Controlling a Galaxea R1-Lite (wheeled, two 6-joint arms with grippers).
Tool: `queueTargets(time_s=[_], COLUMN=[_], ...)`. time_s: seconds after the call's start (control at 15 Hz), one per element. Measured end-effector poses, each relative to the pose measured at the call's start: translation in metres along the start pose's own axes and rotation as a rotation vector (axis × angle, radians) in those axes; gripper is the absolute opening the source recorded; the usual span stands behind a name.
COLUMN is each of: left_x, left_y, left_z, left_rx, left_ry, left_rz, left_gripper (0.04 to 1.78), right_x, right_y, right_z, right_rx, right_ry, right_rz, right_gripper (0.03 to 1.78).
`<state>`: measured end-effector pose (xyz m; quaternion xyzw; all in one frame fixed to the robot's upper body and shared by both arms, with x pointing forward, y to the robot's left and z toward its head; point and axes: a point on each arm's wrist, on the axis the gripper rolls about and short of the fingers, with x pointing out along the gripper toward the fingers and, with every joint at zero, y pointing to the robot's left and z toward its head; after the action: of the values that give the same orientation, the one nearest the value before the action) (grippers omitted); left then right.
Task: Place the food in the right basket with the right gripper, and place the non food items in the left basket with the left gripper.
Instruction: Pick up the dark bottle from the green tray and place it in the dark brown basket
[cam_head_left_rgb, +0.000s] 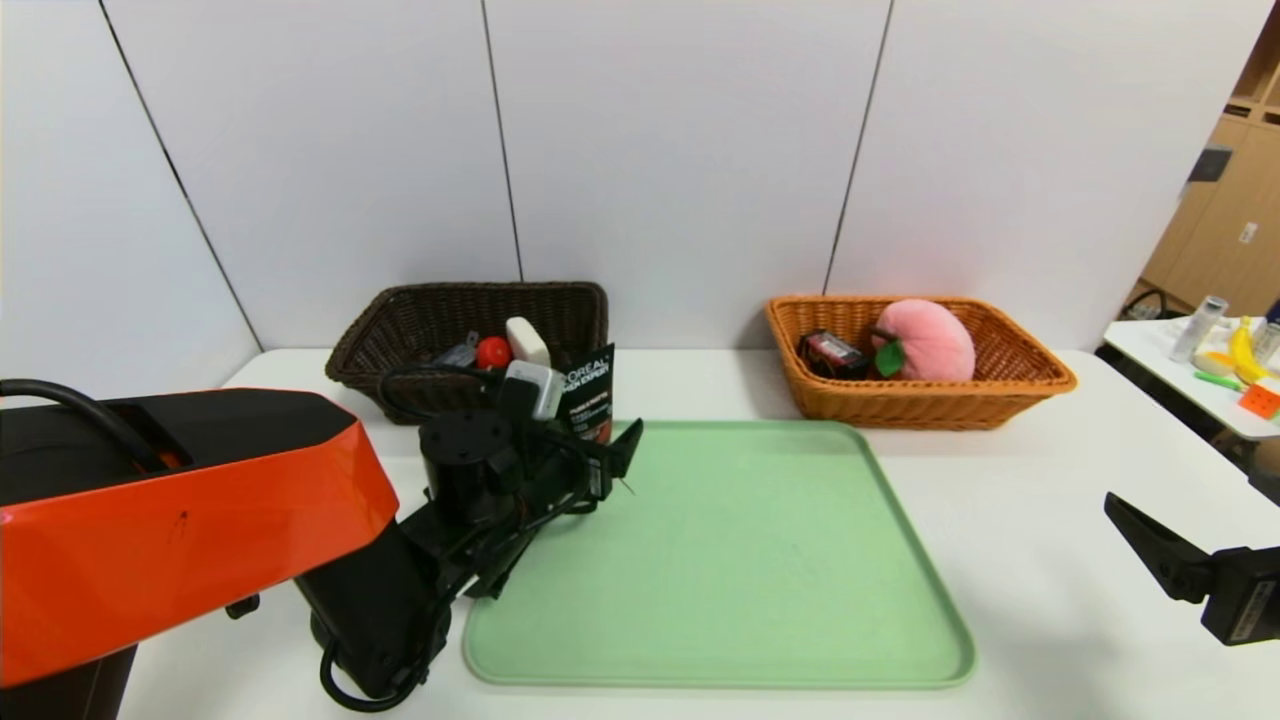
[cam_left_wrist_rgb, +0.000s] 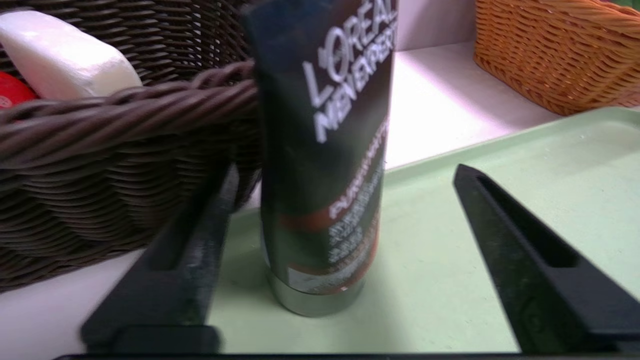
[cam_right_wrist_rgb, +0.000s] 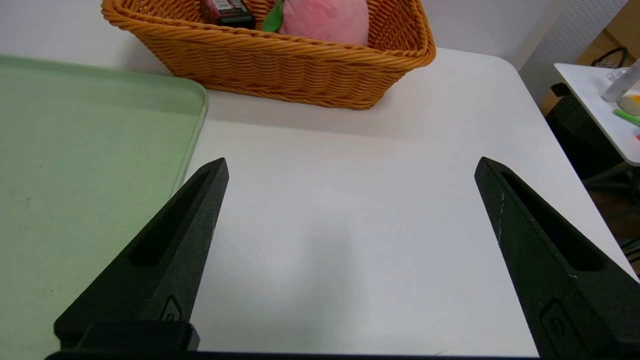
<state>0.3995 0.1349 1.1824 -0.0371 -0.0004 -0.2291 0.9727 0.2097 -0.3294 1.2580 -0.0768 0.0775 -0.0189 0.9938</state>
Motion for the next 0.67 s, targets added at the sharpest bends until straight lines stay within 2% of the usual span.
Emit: queueTargets(time_s=[0.13,0.4,0.47,0.67], left_x=[0.0010,0.0011,0.0011,-0.0006], left_y=[0.0000,0.0002,0.0002,0.0026], left_z=[0.0006,0.0005,0.0006,0.0015], left_rx=[0.000,0.000,0.000,-0.002], left_ry=[-0.006,-0.006,-0.006,-0.004], left_rz=[0.000,0.001,0.000,0.005], left_gripper=[1.14,0.69,0.36,0.36], right_x=[-0.0001,-0.0003,-0.0003,-0.0001], right_y=[0.0001,0.0001,0.0001,0.0003], right_z=[-0.0004,-0.0010,-0.0010,-0.0012], right_rx=[0.000,0.001,0.000,0.010], right_ry=[0.001,0.003,0.003,0.004], right_rz=[0.001,0.001,0.001,0.006], right_gripper=[1.70,1.70,1.70,1.70])
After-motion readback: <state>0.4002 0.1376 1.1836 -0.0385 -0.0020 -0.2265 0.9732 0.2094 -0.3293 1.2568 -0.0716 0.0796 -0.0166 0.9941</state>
